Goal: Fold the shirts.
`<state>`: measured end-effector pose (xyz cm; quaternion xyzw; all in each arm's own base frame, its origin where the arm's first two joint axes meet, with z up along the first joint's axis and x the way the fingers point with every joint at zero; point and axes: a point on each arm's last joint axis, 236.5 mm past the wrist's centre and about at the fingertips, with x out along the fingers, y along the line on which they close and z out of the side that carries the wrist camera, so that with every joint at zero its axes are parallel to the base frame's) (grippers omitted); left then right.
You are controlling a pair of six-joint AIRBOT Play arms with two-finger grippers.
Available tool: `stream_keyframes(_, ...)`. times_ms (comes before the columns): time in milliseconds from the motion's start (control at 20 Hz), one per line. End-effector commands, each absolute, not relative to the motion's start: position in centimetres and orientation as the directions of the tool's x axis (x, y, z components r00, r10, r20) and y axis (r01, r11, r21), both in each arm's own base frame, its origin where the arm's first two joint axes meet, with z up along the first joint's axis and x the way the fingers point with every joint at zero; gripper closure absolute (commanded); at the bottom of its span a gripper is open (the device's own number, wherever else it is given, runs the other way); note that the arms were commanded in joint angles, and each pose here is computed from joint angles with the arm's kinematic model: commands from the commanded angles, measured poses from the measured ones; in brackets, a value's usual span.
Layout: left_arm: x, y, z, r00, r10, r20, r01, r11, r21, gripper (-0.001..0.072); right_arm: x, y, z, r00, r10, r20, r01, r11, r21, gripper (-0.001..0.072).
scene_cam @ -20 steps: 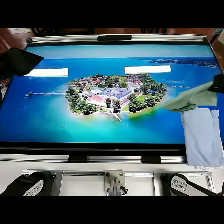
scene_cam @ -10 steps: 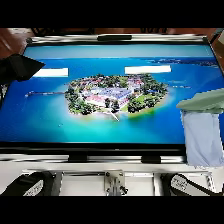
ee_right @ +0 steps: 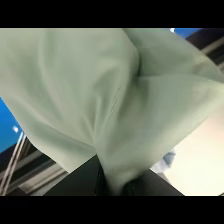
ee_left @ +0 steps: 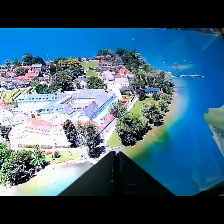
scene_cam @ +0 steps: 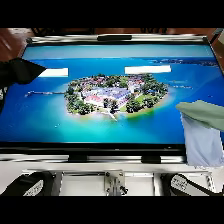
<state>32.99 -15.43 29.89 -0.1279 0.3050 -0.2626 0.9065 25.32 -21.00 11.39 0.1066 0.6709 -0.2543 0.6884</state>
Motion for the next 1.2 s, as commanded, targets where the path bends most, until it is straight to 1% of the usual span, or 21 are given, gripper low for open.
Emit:
stream_keyframes(0, 32.6, -15.5, 29.5, 0.662, -0.556, -0.502, 0.404, 0.829, -0.386, 0.0672, 19.7, -19.6, 9.1, -0.258, -0.15, -0.954, 0.52, 0.811, -0.268, 0.0637)
stream_keyframes(50, 32.6, -15.5, 29.5, 0.662, -0.556, -0.502, 0.404, 0.829, -0.386, 0.0671, 18.7, -19.5, 8.6, -0.28, -0.14, -0.95, 0.537, 0.797, -0.276, 0.0636)
stream_keyframes(150, 32.6, -15.5, 29.5, 0.662, -0.556, -0.502, 0.404, 0.829, -0.386, 0.0672, 17.1, -18.5, 7.5, -0.274, -0.057, -0.96, 0.59, 0.778, -0.215, 0.0637)
stream_keyframes(250, 32.6, -15.5, 29.6, 0.664, -0.556, -0.5, 0.404, 0.829, -0.386, 0.0672, 14.9, -18.9, 6.8, -0.29, -0.008, -0.957, 0.651, 0.731, -0.204, 0.0637)
stream_keyframes(400, 32.9, -15.4, 29.9, 0.676, -0.554, -0.486, 0.403, 0.83, -0.386, 0.0672, 12.7, -19.3, 5.6, -0.313, 0.053, -0.948, 0.705, 0.682, -0.194, 0.0637)
stream_keyframes(750, 33.0, -15.4, 30.0, 0.678, -0.555, -0.483, 0.394, 0.828, -0.399, 0.0672, 12.7, -18.7, 2.1, -0.283, 0.101, -0.954, 0.747, 0.647, -0.153, 0.0636)
stream_keyframes(850, 32.9, -15.4, 30.0, 0.677, -0.555, -0.483, 0.391, 0.828, -0.402, 0.0672, 12.3, -18.1, 0.7, -0.295, 0.121, -0.948, 0.759, 0.632, -0.155, 0.0634)
stream_keyframes(900, 33.0, -15.4, 30.0, 0.678, -0.555, -0.483, 0.391, 0.828, -0.402, 0.0672, 12.0, -17.9, 0.1, -0.306, 0.127, -0.943, 0.763, 0.625, -0.164, 0.0558)
stream_keyframes(950, 33.0, -15.4, 30.0, 0.678, -0.555, -0.483, 0.391, 0.828, -0.402, 0.0672, 11.6, -17.9, -0.3, -0.321, 0.123, -0.939, 0.762, 0.622, -0.179, 0.0325)
stream_keyframes(1000, 33.0, -15.4, 30.0, 0.678, -0.554, -0.483, 0.391, 0.828, -0.402, 0.0672, 11.3, -18.1, -0.4, -0.333, 0.115, -0.936, 0.758, 0.623, -0.193, 0.0206)
stream_keyframes(1050, 33.0, -15.4, 30.0, 0.678, -0.554, -0.483, 0.391, 0.828, -0.401, 0.0672, 10.9, -18.3, -0.2, -0.349, 0.107, -0.931, 0.75, 0.627, -0.209, 0.0206)
stream_keyframes(1100, 33.0, -15.4, 30.0, 0.678, -0.554, -0.483, 0.391, 0.828, -0.401, 0.0672, 10.2, -18.2, 0.4, -0.38, 0.113, -0.918, 0.727, 0.649, -0.221, 0.0206)
stream_keyframes(1150, 33.0, -15.4, 29.9, 0.677, -0.554, -0.484, 0.39, 0.828, -0.402, 0.0672, 9.0, -18.4, 1.6, -0.433, 0.108, -0.895, 0.702, 0.663, -0.26, 0.0205)
